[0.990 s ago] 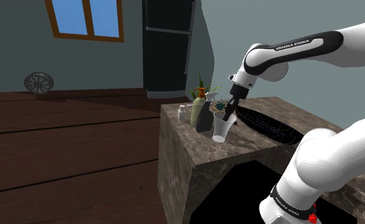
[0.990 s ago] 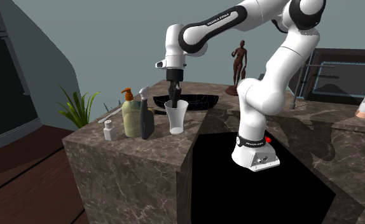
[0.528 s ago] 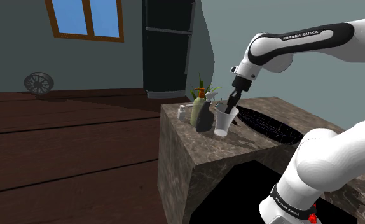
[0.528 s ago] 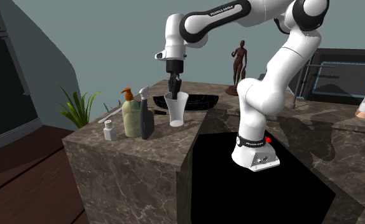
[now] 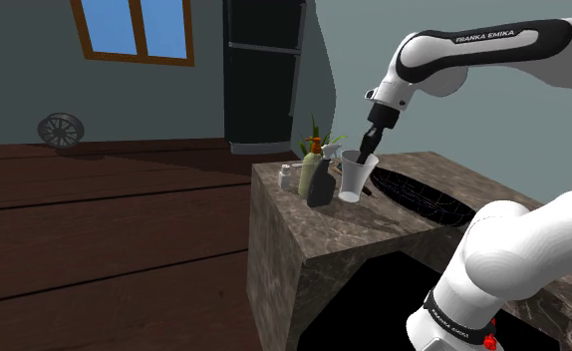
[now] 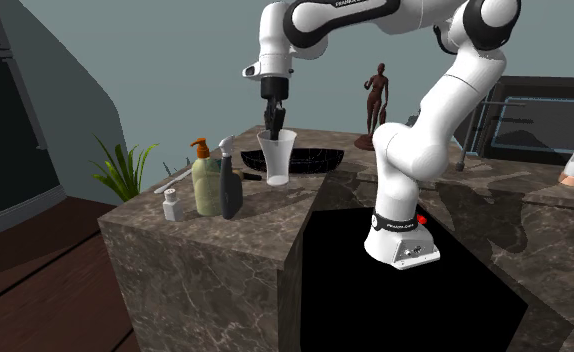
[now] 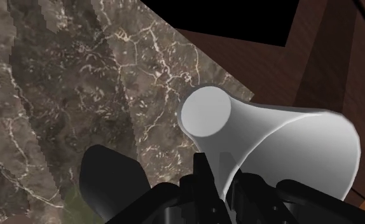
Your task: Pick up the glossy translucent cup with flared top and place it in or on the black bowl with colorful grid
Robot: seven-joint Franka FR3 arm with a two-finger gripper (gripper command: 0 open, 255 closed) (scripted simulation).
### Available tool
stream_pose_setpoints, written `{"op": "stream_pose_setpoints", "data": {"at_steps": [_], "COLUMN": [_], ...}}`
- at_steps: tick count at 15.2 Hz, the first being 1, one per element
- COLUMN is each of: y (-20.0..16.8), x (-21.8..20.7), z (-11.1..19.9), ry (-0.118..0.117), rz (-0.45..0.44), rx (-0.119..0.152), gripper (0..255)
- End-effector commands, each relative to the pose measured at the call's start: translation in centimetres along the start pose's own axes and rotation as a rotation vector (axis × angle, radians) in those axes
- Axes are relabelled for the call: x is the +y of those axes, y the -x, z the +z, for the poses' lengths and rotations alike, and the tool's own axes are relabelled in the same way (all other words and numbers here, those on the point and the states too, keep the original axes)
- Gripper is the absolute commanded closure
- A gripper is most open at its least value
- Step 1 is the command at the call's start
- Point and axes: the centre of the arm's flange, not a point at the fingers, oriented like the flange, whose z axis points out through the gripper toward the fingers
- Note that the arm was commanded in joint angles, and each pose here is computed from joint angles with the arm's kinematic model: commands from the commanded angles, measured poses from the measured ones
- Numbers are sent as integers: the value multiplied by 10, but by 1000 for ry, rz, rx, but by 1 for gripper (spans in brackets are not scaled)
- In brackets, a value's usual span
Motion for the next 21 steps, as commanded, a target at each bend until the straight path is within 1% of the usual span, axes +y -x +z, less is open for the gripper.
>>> {"op": "stream_pose_setpoints", "data": {"at_steps": [1, 6, 21], "y": [-1, -4, 69], "x": [-3, -9, 156], "z": [-10, -32, -112], "ry": [0, 0, 0], "rz": [0, 0, 0], "rx": [0, 0, 0], "gripper": [255, 255, 255]}}
